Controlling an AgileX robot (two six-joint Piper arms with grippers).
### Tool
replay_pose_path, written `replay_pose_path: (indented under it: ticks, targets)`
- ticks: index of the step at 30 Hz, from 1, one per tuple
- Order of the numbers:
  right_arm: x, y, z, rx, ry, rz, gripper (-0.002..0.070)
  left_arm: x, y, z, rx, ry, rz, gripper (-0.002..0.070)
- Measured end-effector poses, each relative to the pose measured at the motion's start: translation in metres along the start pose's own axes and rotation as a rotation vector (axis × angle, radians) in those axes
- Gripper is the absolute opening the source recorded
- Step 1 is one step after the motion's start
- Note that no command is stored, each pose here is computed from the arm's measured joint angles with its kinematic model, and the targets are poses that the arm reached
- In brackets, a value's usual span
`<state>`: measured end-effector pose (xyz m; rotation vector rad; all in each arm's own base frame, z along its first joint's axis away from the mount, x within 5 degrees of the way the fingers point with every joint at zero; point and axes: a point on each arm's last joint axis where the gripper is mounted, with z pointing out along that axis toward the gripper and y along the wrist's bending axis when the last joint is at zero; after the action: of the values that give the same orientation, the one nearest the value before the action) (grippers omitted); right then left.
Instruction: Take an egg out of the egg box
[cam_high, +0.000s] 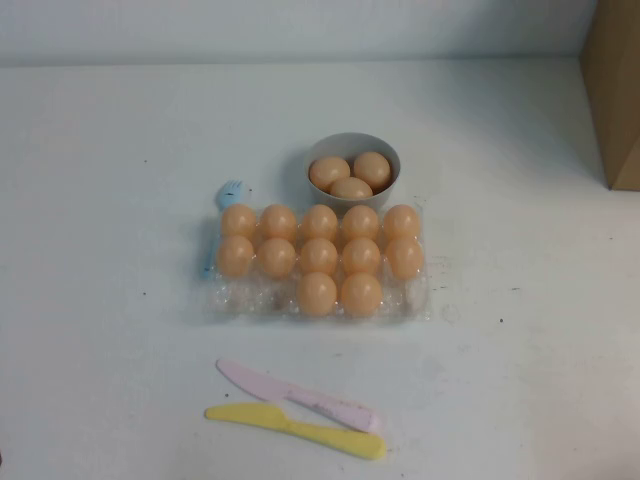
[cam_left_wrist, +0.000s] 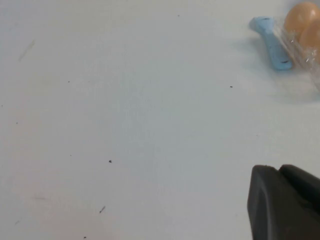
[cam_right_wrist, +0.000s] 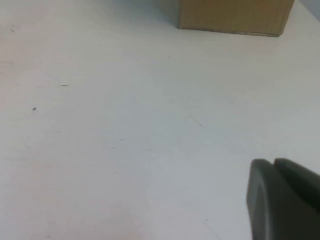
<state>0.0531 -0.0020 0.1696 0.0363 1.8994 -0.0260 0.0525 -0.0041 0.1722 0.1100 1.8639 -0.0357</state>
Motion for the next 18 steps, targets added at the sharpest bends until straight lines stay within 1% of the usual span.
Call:
replay_pose_path:
  ticks: [1,4,11,16,17,18]
  targets:
    - [0.0,0.0,0.0,0.0,0.0,0.0,-0.0017,0.0,0.0,0.0,0.0,0.0,0.0,-0.0004]
    - [-0.001,0.002,0.0,-0.024,-0.005,0.06,-0.0017,0.0,0.0,0.0,0.0,0.0,0.0,-0.0005]
    - [-0.003,0.009,0.0,-0.103,-0.019,0.263,-0.0017,0.0,0.0,0.0,0.0,0.0,0.0,-0.0005]
    - [-0.009,0.018,-0.002,-0.222,-0.034,0.578,-0.0017,0.0,0.0,0.0,0.0,0.0,0.0,-0.0005]
    - [-0.012,0.021,-0.003,-0.268,-0.048,0.716,-0.0017,0.0,0.0,0.0,0.0,0.0,0.001,-0.0005]
    - [-0.015,0.022,-0.004,-0.301,-0.058,0.817,-0.0017,0.0,0.0,0.0,0.0,0.0,0.001,-0.0004]
